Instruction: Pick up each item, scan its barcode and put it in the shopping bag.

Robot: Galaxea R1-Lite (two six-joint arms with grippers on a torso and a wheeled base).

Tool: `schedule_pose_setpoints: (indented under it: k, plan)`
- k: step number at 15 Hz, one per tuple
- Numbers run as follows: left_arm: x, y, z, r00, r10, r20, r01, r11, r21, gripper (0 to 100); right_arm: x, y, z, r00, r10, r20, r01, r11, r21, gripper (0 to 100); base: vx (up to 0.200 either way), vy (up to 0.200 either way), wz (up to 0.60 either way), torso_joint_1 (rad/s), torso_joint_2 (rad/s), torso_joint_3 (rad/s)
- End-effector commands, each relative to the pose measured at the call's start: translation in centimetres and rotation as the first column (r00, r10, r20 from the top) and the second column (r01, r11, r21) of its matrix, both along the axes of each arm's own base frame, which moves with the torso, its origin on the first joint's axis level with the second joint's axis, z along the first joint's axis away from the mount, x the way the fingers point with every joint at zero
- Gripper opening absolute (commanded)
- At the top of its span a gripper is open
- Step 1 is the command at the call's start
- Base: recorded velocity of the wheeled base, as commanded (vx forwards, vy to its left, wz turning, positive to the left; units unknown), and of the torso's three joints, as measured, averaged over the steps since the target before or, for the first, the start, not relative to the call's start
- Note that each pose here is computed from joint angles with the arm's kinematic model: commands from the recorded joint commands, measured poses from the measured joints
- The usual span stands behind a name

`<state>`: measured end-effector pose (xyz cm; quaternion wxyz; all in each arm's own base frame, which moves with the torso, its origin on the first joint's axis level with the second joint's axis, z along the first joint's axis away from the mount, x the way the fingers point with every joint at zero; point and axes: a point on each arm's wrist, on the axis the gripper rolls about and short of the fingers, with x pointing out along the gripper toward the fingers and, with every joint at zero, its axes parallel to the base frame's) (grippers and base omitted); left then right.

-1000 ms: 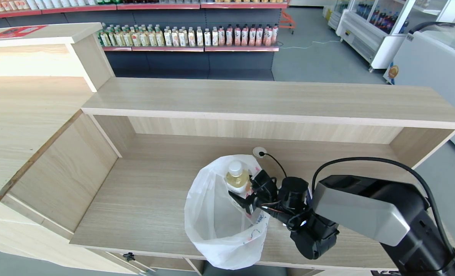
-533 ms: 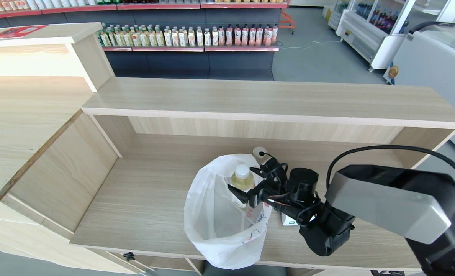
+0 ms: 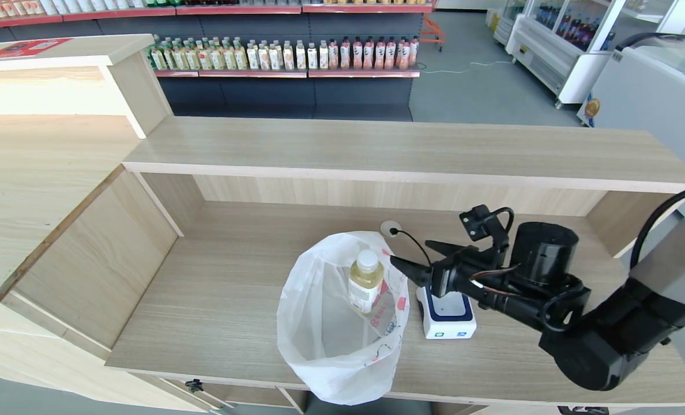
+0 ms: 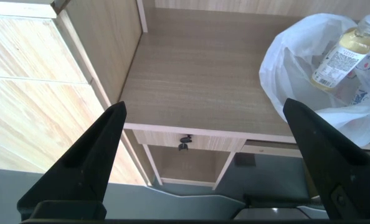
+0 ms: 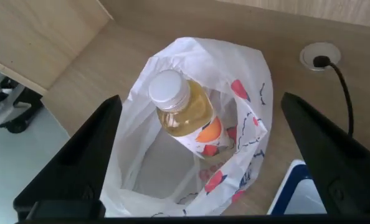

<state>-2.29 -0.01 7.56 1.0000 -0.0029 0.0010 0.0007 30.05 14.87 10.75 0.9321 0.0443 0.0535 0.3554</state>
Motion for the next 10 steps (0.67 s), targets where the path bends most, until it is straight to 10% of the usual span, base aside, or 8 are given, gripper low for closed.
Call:
schedule_pose_setpoints:
  k: [1, 5, 10]
  plan:
    - [0.0, 0.0, 0.0, 1.0, 0.002, 0.0, -0.002, 1.0, 0.0, 100, -4.3, -6.6, 4.0, 0.988, -0.155, 0.013, 0.156, 0.987, -0.044, 100, 0.0, 0.0, 0.0, 0.0, 0.0, 0.0]
    - [0.0, 0.0, 0.0, 1.0, 0.0, 0.0, 0.0, 1.0, 0.0, 100, -7.2, -14.5, 5.1, 0.898, -0.436, -0.059, 0.414, 0.883, -0.223, 100, 0.0, 0.0, 0.0, 0.0, 0.0, 0.0]
    - [0.0, 0.0, 0.0, 1.0, 0.0, 0.0, 0.0, 1.0, 0.0, 100, -11.0, -16.0, 5.4, 0.86, -0.506, -0.065, 0.483, 0.848, -0.216, 100, 0.0, 0.0, 0.0, 0.0, 0.0, 0.0]
